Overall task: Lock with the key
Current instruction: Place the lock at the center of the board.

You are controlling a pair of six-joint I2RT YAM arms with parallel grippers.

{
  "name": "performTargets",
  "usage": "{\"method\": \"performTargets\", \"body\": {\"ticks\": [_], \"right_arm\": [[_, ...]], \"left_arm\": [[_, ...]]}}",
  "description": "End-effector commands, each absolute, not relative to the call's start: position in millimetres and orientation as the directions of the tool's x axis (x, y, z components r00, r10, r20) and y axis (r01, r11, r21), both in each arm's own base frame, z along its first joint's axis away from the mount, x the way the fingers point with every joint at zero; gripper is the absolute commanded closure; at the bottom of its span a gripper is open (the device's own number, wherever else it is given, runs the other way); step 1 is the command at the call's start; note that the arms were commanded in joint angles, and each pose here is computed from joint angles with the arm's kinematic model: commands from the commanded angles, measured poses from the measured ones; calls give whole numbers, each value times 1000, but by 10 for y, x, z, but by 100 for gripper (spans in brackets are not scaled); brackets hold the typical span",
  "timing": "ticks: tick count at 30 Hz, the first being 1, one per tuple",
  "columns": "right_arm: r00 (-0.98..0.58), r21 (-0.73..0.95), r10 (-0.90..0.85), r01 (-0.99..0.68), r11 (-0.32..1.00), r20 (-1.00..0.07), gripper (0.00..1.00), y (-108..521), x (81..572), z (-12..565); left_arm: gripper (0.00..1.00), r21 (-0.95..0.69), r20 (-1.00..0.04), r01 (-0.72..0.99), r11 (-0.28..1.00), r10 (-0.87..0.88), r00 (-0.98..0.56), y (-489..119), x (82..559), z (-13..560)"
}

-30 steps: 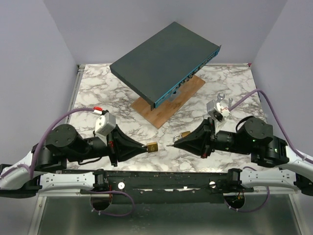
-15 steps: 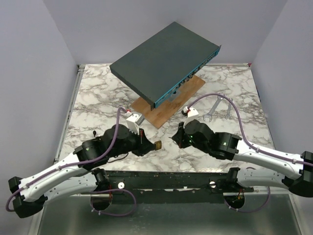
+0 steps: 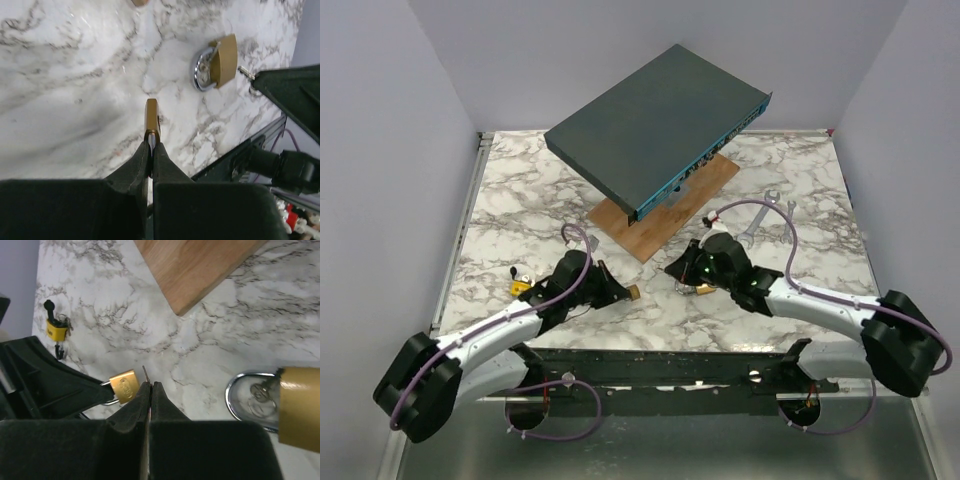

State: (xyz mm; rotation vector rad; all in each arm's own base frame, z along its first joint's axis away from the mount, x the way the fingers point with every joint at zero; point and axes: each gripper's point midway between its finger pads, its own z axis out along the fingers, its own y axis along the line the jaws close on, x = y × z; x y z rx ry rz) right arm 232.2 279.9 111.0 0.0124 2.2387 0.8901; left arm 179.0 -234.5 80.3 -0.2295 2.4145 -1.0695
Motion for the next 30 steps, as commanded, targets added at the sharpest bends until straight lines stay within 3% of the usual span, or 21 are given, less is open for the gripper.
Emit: {"method": "performTargets", "body": {"ticks": [1, 5, 13, 19, 30], "right_arm": [[-744, 725, 313, -318, 611, -590, 99, 3178, 2452, 1355], [-764, 734, 305, -304, 608, -569, 99, 3298, 2550, 1241], [-784, 741, 291, -293, 605, -548, 99, 3504, 2708, 1082], [-794, 740, 273, -298, 603, -542, 99, 3599, 2758, 1010], [-821, 723, 221, -296, 624, -527, 99, 3617, 2696, 834]], "left_arm": [[100, -822, -368, 44, 568, -470, -803, -2400, 2251, 998], [100, -837, -331, -30, 546, -549, -768, -2226, 2456, 841], [100, -818, -281, -100, 567, -544, -791, -2221, 2562, 586], [65, -809, -233, -160, 566, -559, -796, -2196, 2573, 480], [47, -664, -294, -294, 687, -602, -743, -1805, 2508, 459]]}}
